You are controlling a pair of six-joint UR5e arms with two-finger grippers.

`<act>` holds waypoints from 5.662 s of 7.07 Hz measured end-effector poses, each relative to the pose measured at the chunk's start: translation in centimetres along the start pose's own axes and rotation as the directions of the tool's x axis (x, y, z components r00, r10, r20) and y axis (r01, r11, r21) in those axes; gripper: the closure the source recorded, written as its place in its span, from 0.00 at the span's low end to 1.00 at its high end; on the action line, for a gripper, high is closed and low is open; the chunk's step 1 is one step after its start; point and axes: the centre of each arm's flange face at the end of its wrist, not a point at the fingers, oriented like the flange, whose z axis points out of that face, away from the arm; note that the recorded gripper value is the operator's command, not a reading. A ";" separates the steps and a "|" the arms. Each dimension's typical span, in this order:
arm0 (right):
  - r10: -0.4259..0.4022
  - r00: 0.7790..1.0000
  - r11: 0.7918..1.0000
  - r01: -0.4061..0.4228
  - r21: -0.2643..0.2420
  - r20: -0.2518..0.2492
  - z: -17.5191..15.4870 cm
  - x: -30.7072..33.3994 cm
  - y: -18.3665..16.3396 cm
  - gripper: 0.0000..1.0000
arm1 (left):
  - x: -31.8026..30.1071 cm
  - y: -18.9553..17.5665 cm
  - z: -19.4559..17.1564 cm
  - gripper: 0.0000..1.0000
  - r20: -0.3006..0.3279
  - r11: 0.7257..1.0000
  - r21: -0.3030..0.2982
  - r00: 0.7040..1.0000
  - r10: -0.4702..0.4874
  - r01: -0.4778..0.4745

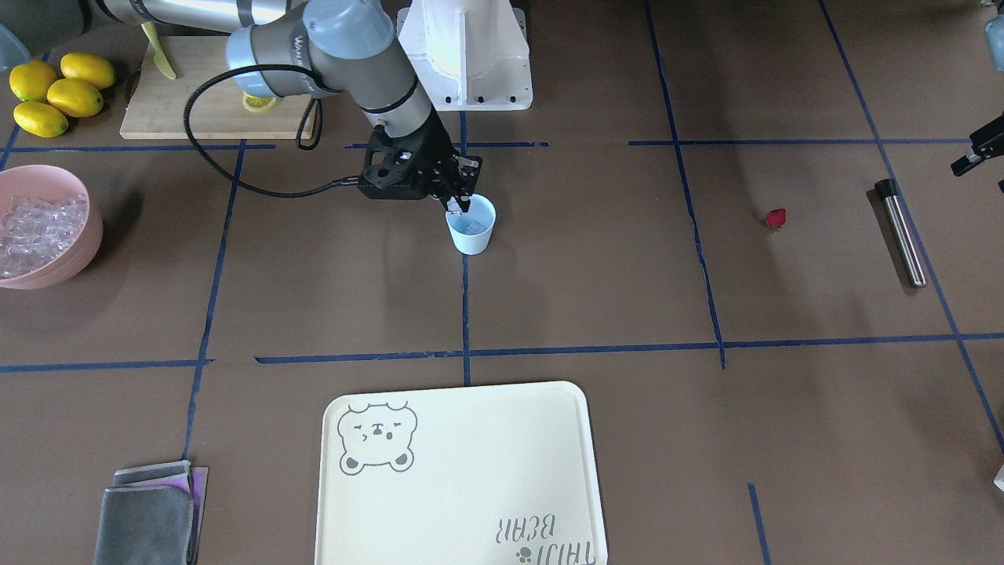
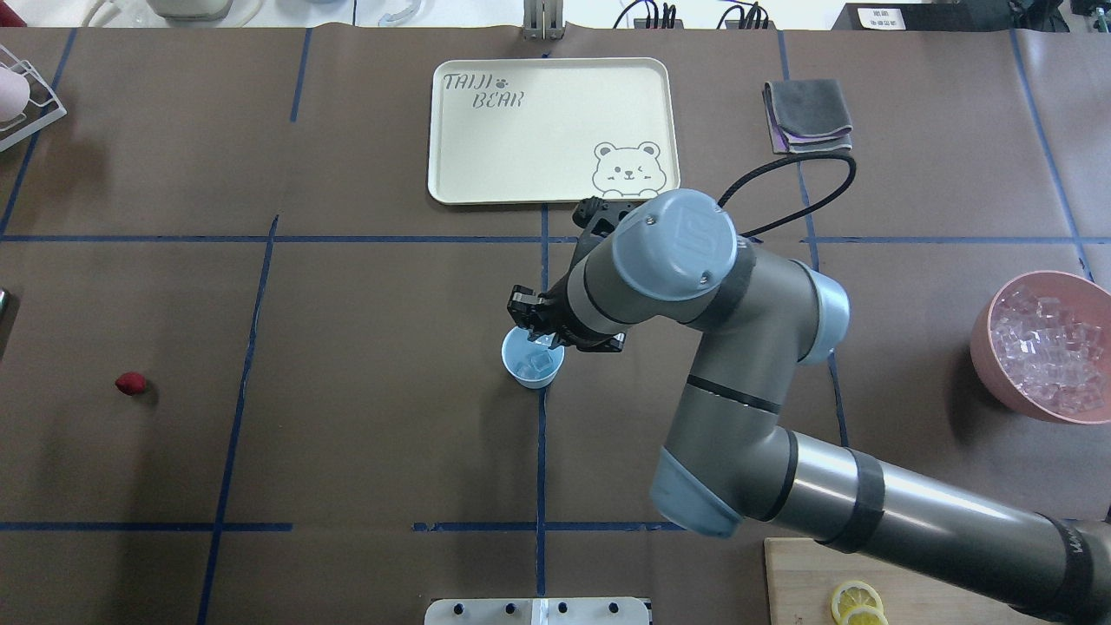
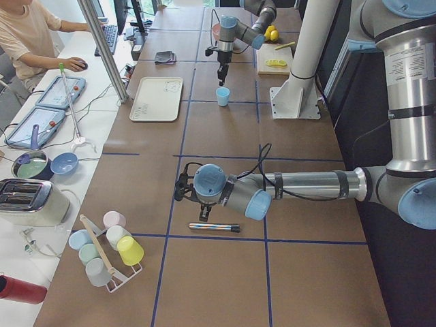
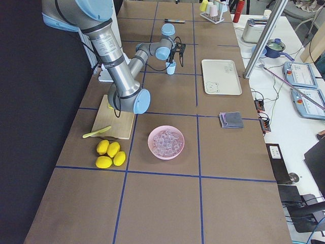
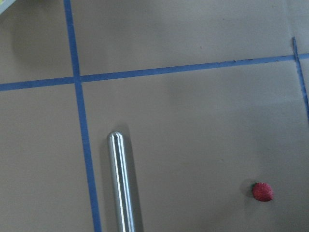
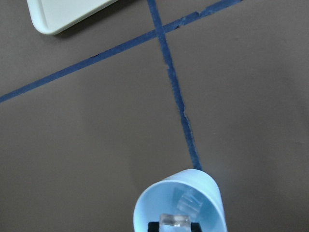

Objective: Mash ice and strawberries in cup

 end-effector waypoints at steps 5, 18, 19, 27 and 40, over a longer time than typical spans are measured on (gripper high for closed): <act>-0.012 1.000 1.000 0.012 -0.010 -0.002 0.6 -0.5 1.1 0.00 | 5.7 -0.4 5.8 0.00 0.010 0.979 -0.018 0.979 -0.203 0.204; -0.079 0.996 0.997 0.078 -0.023 -0.045 -10.1 17.0 -8.6 0.00 | 17.6 4.2 22.0 1.00 0.222 0.973 0.023 0.948 -0.228 0.228; -0.080 0.996 0.997 0.080 -0.021 -0.043 -10.1 17.0 -8.6 0.00 | 17.6 4.2 22.0 1.00 0.222 0.974 0.022 0.949 -0.226 0.227; -0.168 0.981 0.986 0.166 -0.030 -0.096 -11.6 23.2 -8.3 0.00 | 57.0 -6.3 18.5 1.00 0.101 0.968 -0.007 0.963 -0.250 0.252; -0.244 0.960 0.970 0.241 -0.038 -0.140 -12.9 29.5 -8.3 0.00 | 69.3 -7.0 27.5 0.29 0.207 0.983 0.046 0.961 -0.185 0.179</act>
